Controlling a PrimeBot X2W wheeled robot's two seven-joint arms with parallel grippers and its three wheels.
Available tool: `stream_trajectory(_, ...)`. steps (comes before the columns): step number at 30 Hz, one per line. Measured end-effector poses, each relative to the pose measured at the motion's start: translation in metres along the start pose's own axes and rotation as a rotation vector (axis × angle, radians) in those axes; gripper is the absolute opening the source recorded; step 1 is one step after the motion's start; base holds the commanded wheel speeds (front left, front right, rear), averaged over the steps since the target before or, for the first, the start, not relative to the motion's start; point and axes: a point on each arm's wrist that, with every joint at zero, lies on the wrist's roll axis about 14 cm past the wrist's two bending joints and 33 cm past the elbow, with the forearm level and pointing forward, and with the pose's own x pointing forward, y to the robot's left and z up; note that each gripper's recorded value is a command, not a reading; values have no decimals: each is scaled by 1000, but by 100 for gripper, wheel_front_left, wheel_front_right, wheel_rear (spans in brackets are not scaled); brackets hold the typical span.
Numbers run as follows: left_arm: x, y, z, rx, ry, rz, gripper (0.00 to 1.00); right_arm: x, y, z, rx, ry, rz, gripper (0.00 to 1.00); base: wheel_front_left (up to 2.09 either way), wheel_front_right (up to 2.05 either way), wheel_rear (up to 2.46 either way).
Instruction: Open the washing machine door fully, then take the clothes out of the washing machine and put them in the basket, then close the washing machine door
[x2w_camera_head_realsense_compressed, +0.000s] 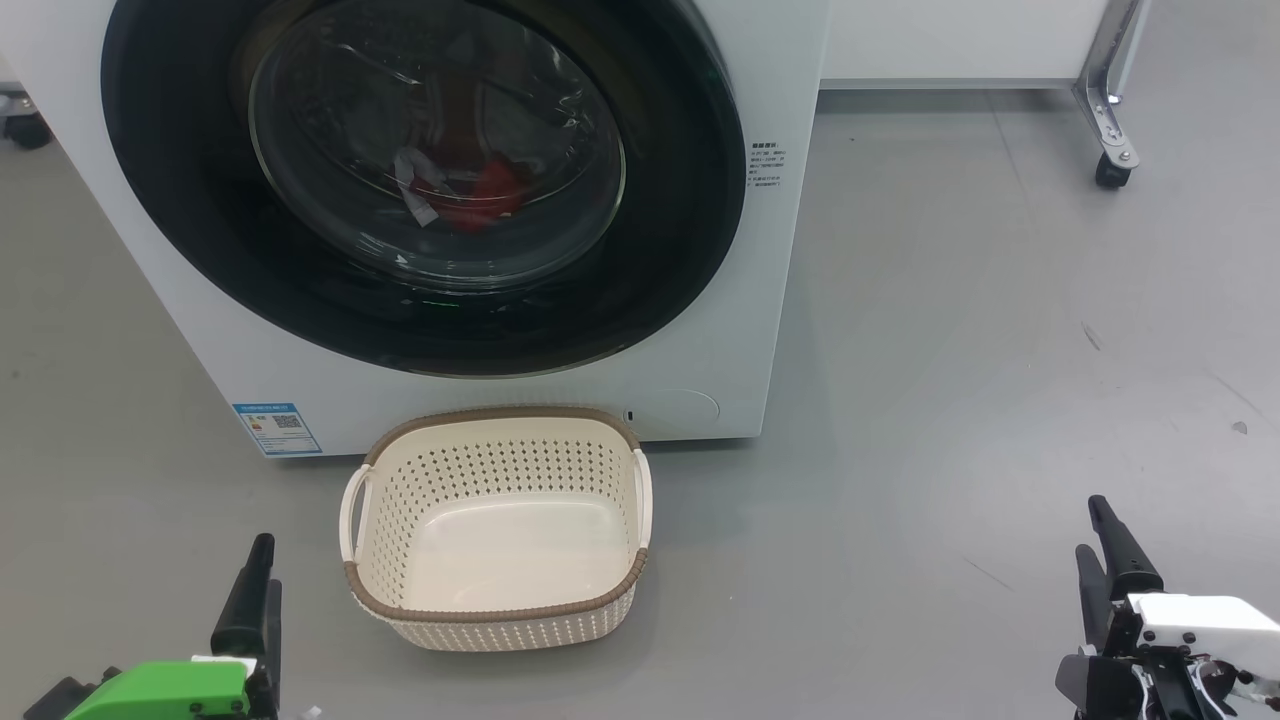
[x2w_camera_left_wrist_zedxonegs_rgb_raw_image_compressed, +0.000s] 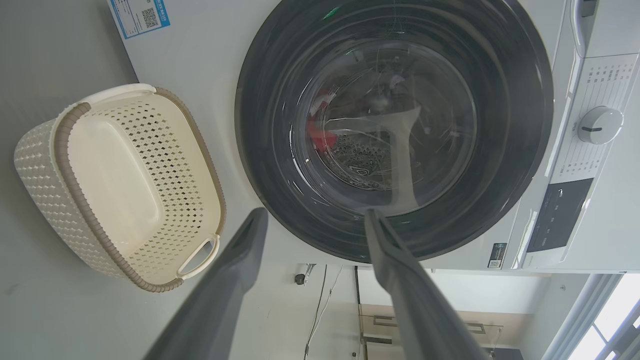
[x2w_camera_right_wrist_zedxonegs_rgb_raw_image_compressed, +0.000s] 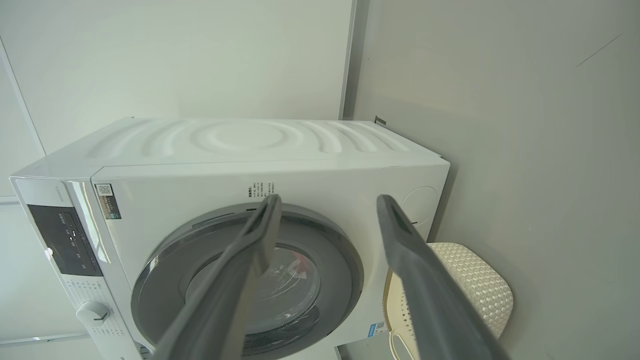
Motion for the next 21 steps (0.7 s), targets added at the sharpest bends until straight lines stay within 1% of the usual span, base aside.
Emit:
stream_trajectory(3, 0, -2, 0, 7, -4, -7, 100, 0, 1, 1, -18, -4, 2, 100, 0, 0, 0)
stream_trajectory(7, 1, -4, -3, 66, 1, -11, 100, 1, 3, 2, -59, -7, 7, 100, 0, 0, 0)
stream_trajectory(8, 1, -5, -3, 83, -1, -14, 100, 1, 4, 3, -94, -5, 10, 100, 0, 0, 0)
stream_trajectory(12, 2, -9, -1, 160, -1, -25, 100, 2, 6, 2, -167, 4, 14, 100, 0, 0, 0)
stream_trajectory(21, 4, -20, -2, 385, 11, -62, 100, 4, 11, 3, -400, 22, 32, 100, 0, 0, 0)
